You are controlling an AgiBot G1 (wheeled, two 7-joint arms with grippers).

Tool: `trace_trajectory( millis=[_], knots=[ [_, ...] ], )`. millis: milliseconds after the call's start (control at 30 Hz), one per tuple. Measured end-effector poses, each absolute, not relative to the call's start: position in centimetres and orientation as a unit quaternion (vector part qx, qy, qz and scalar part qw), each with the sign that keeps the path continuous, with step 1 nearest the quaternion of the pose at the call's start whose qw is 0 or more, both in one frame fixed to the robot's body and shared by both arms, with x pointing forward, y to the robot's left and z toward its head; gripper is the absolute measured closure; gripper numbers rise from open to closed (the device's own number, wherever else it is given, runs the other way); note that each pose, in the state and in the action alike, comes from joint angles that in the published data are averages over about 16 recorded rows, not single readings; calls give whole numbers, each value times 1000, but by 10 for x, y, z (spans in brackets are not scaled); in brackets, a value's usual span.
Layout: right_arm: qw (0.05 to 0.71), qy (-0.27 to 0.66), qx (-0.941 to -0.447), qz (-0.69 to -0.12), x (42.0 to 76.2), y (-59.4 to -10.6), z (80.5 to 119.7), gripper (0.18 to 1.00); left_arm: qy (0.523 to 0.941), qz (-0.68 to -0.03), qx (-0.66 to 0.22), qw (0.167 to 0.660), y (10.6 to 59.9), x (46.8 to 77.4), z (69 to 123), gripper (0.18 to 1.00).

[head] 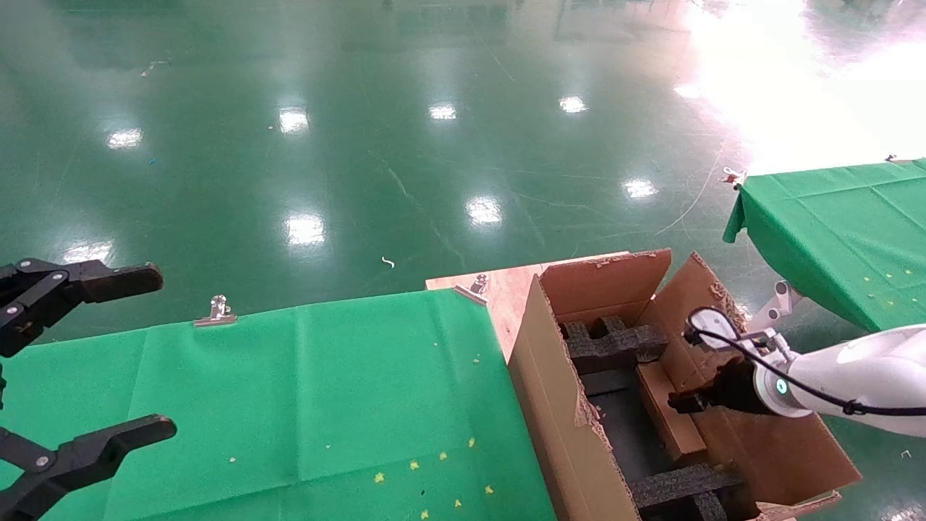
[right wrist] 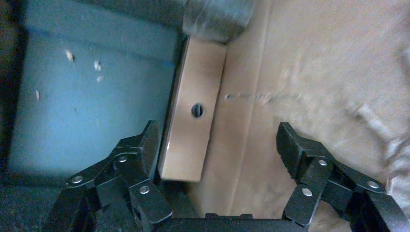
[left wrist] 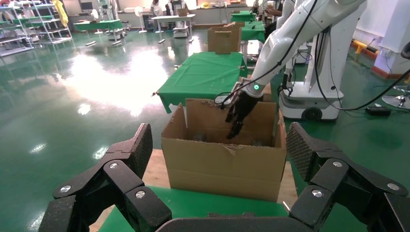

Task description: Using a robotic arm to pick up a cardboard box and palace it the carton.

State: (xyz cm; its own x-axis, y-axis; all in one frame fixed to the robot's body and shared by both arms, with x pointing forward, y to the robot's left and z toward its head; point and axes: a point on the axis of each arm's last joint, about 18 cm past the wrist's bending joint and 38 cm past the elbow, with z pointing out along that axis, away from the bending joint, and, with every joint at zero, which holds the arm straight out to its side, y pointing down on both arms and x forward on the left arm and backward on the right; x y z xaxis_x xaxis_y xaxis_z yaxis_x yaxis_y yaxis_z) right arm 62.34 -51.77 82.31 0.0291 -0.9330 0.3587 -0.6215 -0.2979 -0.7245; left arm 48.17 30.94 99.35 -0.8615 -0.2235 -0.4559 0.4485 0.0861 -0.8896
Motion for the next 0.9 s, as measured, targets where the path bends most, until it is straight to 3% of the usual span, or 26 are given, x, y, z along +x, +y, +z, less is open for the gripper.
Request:
trace_trajectory(
  millis=[367, 633, 900],
  knots=[
    [284, 518, -664, -459, 637, -489, 908, 220, 693, -671, 81, 250, 309, 482, 993, 184],
    [383, 467, -648, -464, 631, -440, 970, 184, 693, -671, 81, 250, 309, 482, 993, 184],
    [456, 435, -638, -442, 621, -397, 1006, 178, 693, -671, 81, 250, 309, 482, 994, 184]
  ],
)
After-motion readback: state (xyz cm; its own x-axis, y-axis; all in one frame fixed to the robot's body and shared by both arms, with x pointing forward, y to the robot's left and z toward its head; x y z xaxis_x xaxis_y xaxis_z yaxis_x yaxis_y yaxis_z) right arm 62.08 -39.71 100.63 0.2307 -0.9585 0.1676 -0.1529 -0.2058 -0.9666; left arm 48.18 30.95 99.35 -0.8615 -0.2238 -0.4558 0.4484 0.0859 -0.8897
